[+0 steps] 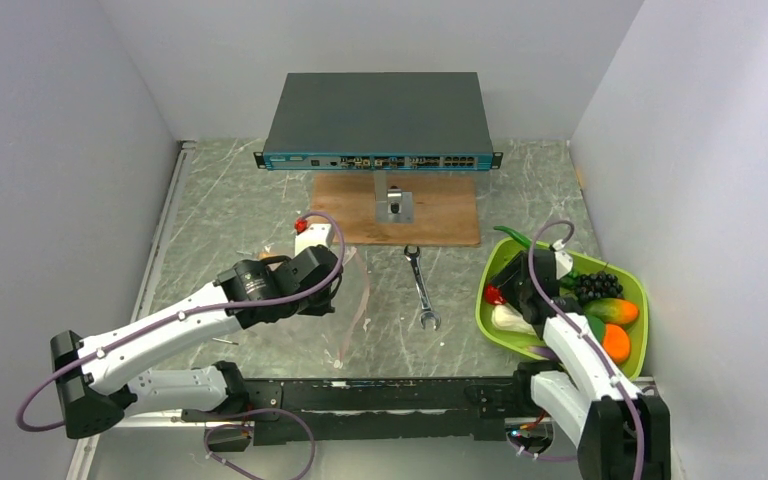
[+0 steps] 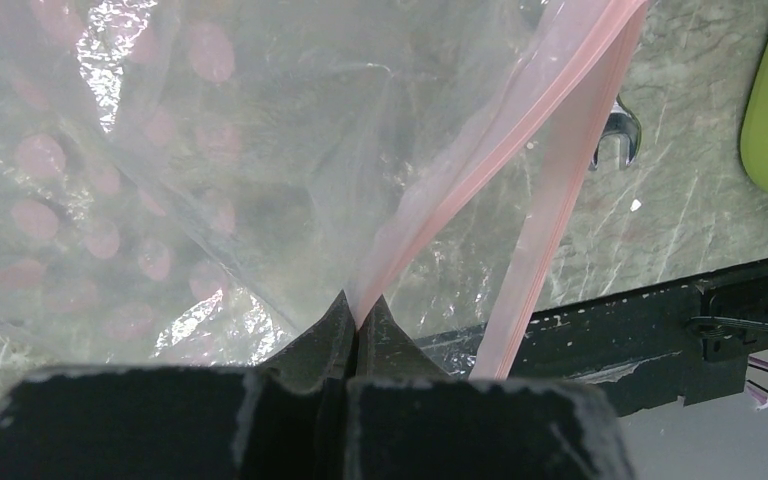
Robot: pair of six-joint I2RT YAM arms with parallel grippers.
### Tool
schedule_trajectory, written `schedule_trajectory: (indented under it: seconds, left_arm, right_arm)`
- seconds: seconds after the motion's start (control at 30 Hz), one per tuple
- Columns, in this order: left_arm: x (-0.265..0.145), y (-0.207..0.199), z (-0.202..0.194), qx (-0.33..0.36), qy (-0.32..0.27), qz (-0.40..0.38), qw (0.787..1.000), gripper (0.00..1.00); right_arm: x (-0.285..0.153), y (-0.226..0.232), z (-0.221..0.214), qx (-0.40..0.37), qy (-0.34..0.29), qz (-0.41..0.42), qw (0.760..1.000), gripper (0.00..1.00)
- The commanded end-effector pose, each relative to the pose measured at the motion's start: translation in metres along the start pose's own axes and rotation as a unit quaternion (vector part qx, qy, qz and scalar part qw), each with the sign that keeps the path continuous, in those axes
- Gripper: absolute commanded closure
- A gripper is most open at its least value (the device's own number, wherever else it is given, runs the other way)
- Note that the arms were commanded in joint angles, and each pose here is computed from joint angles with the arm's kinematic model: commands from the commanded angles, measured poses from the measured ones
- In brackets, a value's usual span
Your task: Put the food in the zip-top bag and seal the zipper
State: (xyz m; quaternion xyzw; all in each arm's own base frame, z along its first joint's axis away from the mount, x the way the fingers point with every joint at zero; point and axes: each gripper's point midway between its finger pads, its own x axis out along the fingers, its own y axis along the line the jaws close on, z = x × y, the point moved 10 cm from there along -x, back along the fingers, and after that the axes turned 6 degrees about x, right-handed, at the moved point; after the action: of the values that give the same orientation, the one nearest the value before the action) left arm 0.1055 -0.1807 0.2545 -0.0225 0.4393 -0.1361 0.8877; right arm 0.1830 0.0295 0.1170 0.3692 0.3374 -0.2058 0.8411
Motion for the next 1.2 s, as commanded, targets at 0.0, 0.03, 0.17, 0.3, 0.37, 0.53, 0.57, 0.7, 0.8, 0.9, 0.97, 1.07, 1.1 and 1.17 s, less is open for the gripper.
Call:
schedule_trajectory:
  seconds: [0.0,0.03,0.17,0.3,0.37,0.53,0.57,0.7,0.8,0.9,0.97,1.07,1.1,1.17]
  left_arm:
    - [-0.010,0.000,0.007,-0.010,-0.025,-0.021,0.999,1.00]
    - [-0.010,0.000,0.007,-0.012,-0.028,-0.024,0.999,1.00]
    - [-0.011,0.000,0.007,-0.015,-0.032,-0.029,0.999,1.00]
    - [-0.013,0.001,0.007,-0.016,-0.033,-0.028,0.999,1.00]
    - [-0.013,0.002,0.007,-0.017,-0.033,-0.030,0.999,1.00]
    - [-0.017,0.002,0.006,-0.022,-0.041,-0.051,0.998,1.00]
    - [-0.018,0.002,0.006,-0.022,-0.042,-0.053,0.997,1.00]
    - [-0.020,0.003,0.007,-0.025,-0.047,-0.053,0.997,1.00]
    - [-0.020,0.002,0.008,-0.026,-0.048,-0.054,0.997,1.00]
    - [-0.021,0.000,0.010,-0.026,-0.050,-0.060,0.997,1.00]
    - [-0.022,-0.001,0.011,-0.027,-0.050,-0.065,0.996,1.00]
    - [-0.023,-0.001,0.010,-0.028,-0.049,-0.068,0.996,1.00]
    - [-0.023,-0.001,0.010,-0.028,-0.048,-0.068,0.996,1.00]
    - [-0.024,0.000,0.010,-0.029,-0.046,-0.066,0.996,1.00]
  right_arm:
    - [-0.022,0.012,0.017,-0.014,-0.043,0.044,0.998,0.52]
    - [-0.027,0.014,0.019,-0.012,-0.053,0.047,0.997,0.65]
    - [-0.049,0.020,0.029,-0.009,-0.077,0.069,0.995,0.84]
    - [-0.060,0.024,0.033,-0.009,-0.081,0.075,0.994,0.92]
    - [-0.066,0.028,0.036,-0.016,-0.075,0.087,0.993,0.96]
    - [-0.095,0.047,0.036,-0.079,-0.029,0.207,0.975,1.00]
    - [-0.103,0.052,0.035,-0.097,-0.017,0.247,0.964,1.00]
    - [-0.132,0.072,0.023,-0.148,0.041,0.420,0.895,1.00]
    - [-0.160,0.090,0.005,-0.190,0.097,0.542,0.813,1.00]
    - [-0.190,0.108,-0.020,-0.236,0.134,0.602,0.751,1.00]
    - [-0.203,0.119,-0.037,-0.258,0.156,0.617,0.727,1.00]
    - [-0.212,0.132,-0.064,-0.276,0.178,0.619,0.714,1.00]
    - [-0.212,0.136,-0.074,-0.281,0.185,0.616,0.712,1.00]
    - [-0.215,0.144,-0.088,-0.279,0.188,0.615,0.713,1.00]
